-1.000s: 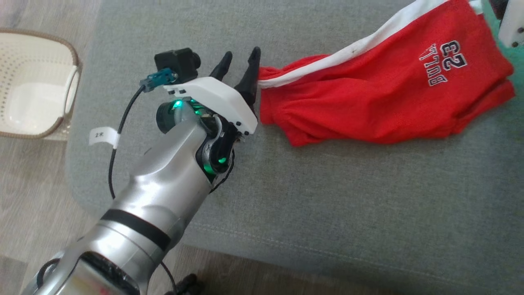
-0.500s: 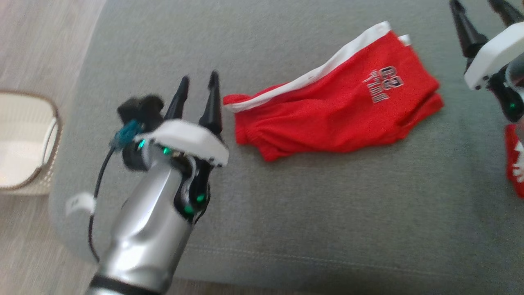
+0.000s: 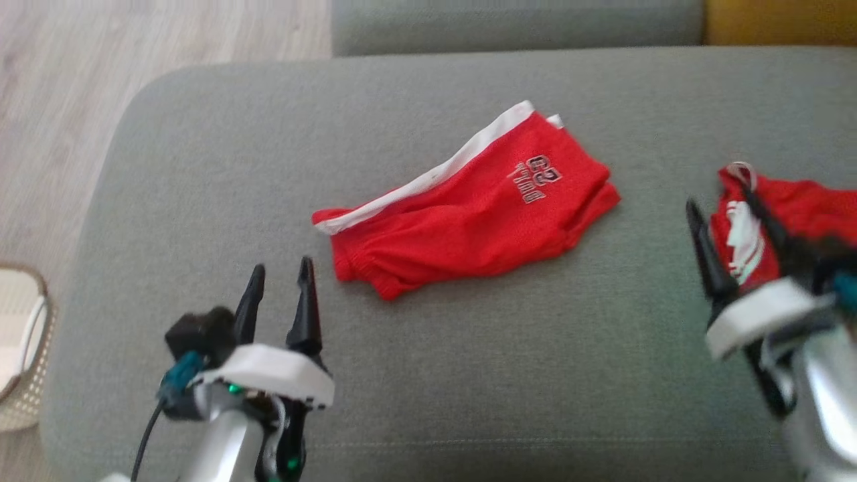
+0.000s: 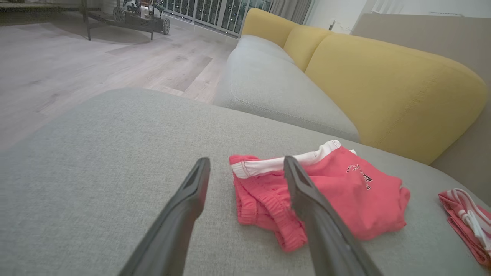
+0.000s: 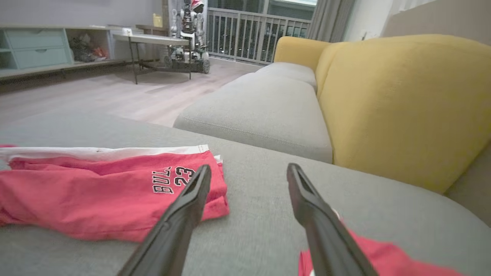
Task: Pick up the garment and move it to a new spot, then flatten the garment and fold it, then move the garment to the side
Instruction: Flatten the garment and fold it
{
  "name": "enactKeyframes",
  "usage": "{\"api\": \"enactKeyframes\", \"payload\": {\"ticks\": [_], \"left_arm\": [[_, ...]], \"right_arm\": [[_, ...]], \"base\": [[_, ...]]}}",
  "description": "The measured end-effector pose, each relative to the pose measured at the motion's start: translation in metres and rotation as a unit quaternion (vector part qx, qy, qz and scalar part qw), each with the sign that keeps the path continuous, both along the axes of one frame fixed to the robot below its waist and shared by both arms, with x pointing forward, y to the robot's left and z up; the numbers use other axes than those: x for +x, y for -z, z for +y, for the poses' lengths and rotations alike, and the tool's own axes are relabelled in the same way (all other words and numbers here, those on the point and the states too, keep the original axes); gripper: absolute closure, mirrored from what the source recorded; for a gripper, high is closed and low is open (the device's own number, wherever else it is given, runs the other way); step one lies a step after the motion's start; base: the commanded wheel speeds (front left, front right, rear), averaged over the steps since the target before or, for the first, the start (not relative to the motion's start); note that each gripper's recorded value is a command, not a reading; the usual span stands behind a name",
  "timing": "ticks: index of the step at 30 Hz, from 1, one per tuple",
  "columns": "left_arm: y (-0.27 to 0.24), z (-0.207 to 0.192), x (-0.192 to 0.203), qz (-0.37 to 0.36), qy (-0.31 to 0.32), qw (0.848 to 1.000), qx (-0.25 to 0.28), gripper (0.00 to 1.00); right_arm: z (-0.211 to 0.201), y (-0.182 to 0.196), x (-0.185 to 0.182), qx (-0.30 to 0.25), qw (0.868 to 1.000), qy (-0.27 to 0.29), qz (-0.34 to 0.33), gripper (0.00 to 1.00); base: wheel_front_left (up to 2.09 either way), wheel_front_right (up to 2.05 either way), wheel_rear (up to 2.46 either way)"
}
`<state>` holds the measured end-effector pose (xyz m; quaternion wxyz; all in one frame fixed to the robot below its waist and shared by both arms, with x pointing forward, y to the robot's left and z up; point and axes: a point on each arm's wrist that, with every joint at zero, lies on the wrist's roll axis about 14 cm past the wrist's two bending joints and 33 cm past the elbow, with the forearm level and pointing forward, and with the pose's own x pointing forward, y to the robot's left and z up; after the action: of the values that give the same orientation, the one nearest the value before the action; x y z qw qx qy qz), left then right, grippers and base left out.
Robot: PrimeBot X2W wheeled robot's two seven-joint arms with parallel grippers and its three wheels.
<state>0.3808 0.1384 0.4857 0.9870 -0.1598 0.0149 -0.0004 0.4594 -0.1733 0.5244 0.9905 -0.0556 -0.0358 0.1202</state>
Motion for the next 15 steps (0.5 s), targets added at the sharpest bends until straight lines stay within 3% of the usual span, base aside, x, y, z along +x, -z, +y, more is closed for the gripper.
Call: {"api": "enactKeyframes", "payload": {"ticks": [7, 15], "left_arm": [[0.001, -0.007, -0.025, -0.005, 0.011, 1.0, 0.002, 0.0], [0.02, -0.009, -0.052, 0.028, 0.006, 1.0, -0.009, 0.0]], "right_arm": [[-0.009, 0.009, -0.059, 0.047, 0.997, 0.06, -0.007, 0.0], [-0.009, 0.021, -0.085, 0.062, 0.995, 0.079, 0.011, 0.0]], "base": [[0.0, 0.0, 0.0], [0.0, 0.0, 0.0]]}}
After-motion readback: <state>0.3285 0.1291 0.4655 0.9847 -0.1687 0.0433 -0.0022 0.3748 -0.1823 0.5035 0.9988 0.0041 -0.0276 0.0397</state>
